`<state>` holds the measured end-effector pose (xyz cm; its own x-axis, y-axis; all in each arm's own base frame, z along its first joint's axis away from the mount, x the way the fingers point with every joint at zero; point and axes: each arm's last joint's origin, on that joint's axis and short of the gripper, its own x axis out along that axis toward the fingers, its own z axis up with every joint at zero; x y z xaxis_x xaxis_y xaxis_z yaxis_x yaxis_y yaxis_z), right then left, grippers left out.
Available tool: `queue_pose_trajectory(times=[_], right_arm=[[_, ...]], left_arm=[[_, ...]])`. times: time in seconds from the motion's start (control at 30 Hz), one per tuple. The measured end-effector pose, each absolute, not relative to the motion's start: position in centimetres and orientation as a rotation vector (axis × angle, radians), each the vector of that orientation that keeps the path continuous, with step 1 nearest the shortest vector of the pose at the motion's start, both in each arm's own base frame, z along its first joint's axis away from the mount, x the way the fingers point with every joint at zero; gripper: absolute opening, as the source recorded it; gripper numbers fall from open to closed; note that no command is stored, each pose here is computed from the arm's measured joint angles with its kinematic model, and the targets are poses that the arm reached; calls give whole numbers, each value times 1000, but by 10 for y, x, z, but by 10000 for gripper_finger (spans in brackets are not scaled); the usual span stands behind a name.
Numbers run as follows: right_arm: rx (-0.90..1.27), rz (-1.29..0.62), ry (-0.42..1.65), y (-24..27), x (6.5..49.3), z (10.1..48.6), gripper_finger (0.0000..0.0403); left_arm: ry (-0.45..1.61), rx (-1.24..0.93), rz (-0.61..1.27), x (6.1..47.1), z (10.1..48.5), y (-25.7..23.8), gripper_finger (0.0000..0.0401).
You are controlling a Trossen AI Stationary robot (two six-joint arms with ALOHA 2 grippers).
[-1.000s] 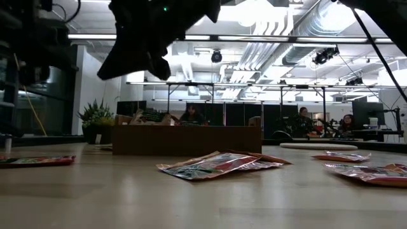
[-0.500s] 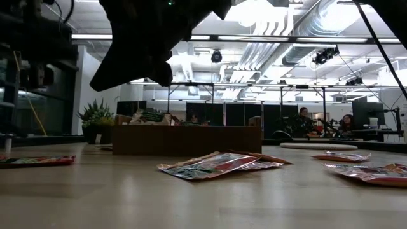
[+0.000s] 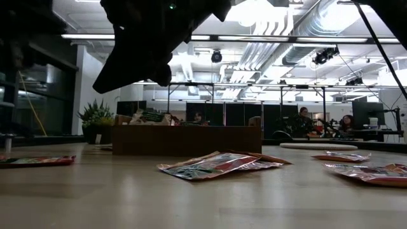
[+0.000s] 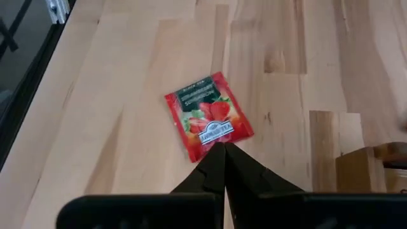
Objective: Pick & Place Tea
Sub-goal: Put the red tea bag into the middle section of the brown wooden organizer
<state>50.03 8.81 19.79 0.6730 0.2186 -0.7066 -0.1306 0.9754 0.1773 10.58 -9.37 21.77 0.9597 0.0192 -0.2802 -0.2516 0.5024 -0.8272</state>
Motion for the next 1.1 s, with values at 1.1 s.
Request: queue_pose_trajectory(times=[1.1], right_arm=[[160, 381, 731, 113, 514, 168, 0]], left_arm=[[608, -1391, 519, 118, 133, -180, 26]])
